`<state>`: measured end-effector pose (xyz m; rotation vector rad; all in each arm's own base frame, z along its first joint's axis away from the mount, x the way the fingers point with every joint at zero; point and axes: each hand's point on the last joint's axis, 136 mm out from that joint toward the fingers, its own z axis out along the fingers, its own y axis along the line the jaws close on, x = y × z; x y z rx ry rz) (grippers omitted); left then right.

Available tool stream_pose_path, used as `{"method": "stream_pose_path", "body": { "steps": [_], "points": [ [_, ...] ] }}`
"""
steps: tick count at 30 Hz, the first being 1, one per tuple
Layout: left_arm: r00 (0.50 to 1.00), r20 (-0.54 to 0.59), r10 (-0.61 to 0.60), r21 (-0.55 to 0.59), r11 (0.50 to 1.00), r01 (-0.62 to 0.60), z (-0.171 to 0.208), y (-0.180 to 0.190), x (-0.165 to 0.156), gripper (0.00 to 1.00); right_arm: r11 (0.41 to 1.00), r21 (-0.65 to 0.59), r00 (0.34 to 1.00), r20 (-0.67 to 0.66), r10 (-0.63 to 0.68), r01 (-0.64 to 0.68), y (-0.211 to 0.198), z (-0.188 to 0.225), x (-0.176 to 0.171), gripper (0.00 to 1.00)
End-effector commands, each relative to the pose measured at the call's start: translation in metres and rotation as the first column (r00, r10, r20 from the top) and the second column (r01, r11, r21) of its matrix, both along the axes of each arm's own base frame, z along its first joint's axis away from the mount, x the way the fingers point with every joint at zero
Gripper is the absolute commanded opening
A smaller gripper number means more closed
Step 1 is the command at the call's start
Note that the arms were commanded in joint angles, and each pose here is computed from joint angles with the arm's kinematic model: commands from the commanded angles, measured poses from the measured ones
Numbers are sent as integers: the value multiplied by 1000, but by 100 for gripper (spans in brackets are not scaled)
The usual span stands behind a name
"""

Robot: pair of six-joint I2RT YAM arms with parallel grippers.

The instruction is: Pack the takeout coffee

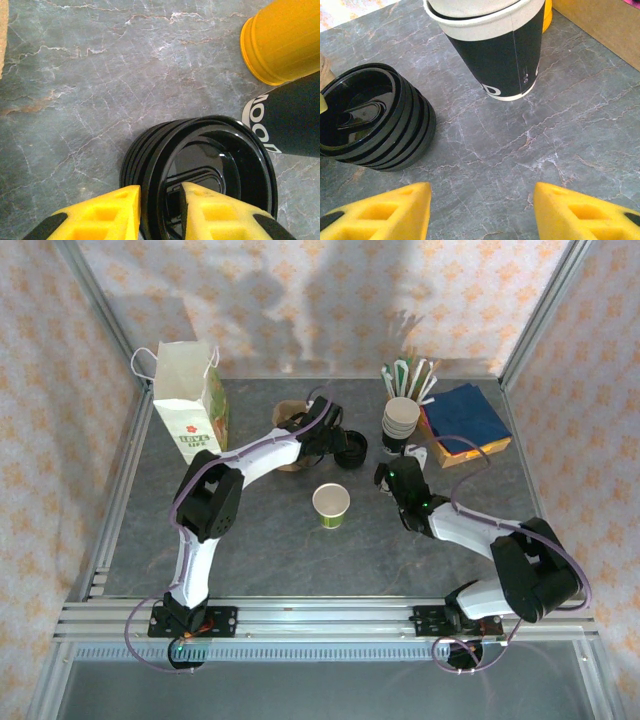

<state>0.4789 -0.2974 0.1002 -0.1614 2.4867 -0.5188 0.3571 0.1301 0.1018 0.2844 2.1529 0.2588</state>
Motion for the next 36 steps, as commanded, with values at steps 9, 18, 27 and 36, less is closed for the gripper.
{"method": "stream_pose_path", "body": {
  "steps": [9,18,27,36],
  "points": [
    [1000,-19,-4,9,1000,4,-5,-10,-2,26,999,-13,999,5,-43,43,-6,5,6,56],
    [1000,15,7,12,1000,-8,12,-6,0,17,999,-13,999,10,-45,45,-6,7,6,56],
    [996,89,14,-12,1000,-13,60,1,-5,13,993,86,989,134,64,-76,9,53,-5,56],
    [986,169,5,-55,998,5,119,15,-27,12,944,134,927,274,257,-302,39,131,-22,58]
  ]
}}
